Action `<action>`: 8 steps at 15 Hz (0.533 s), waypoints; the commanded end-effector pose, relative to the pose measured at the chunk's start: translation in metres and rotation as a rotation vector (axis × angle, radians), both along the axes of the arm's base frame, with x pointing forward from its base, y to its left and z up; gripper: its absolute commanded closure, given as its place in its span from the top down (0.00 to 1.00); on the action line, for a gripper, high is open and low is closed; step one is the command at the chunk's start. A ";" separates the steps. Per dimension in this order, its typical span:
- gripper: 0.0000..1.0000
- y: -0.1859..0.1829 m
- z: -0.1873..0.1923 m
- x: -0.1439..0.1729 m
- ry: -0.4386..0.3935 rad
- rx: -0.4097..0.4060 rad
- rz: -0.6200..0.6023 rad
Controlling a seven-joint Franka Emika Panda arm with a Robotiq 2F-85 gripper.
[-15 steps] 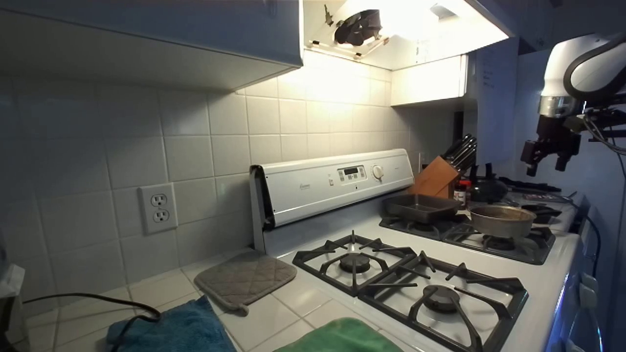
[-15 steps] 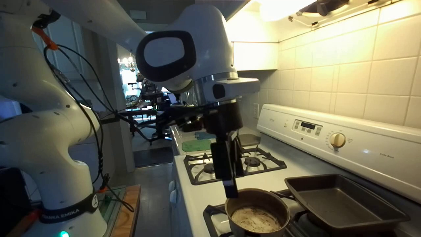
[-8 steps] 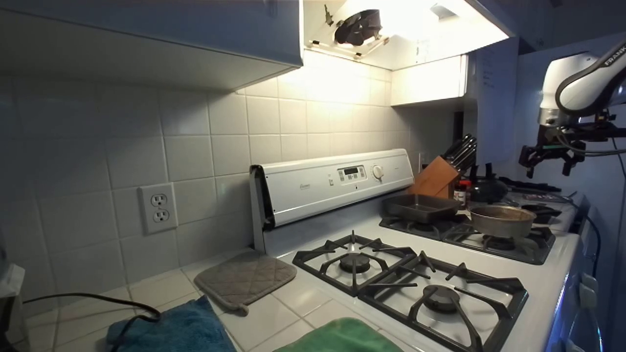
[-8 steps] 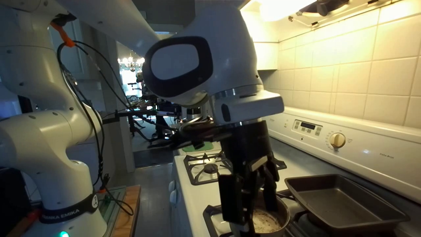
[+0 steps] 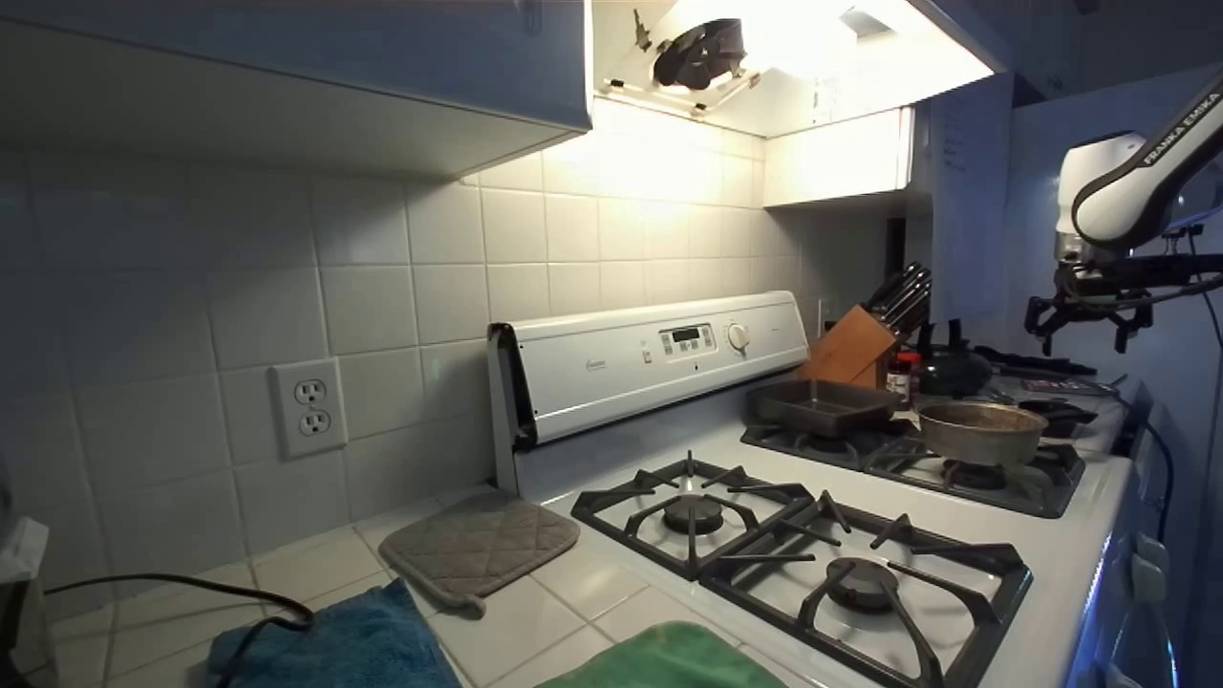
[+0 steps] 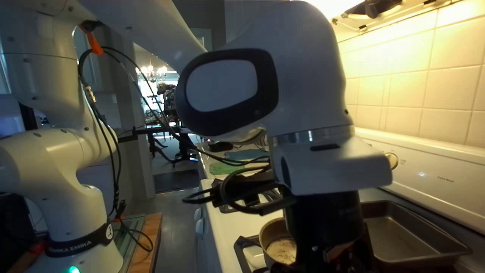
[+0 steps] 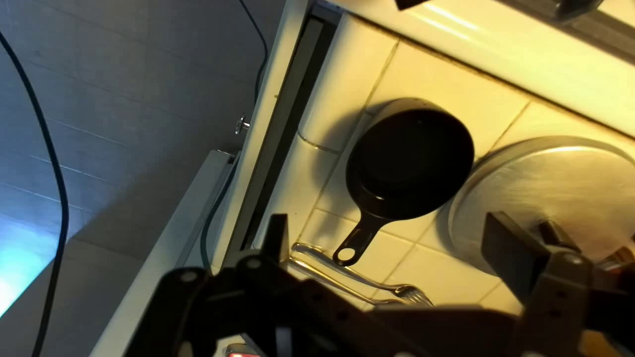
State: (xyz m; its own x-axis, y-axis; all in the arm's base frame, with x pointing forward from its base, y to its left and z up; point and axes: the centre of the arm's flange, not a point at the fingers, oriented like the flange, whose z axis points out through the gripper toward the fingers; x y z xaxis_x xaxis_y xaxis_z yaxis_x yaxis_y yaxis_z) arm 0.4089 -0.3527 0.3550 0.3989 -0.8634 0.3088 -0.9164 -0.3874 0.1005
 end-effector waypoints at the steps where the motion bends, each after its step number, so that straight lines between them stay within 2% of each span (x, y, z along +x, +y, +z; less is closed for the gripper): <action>1: 1.00 -0.028 -0.017 0.021 -0.005 0.008 -0.051; 8: 1.00 -0.055 -0.042 0.035 -0.009 0.009 -0.099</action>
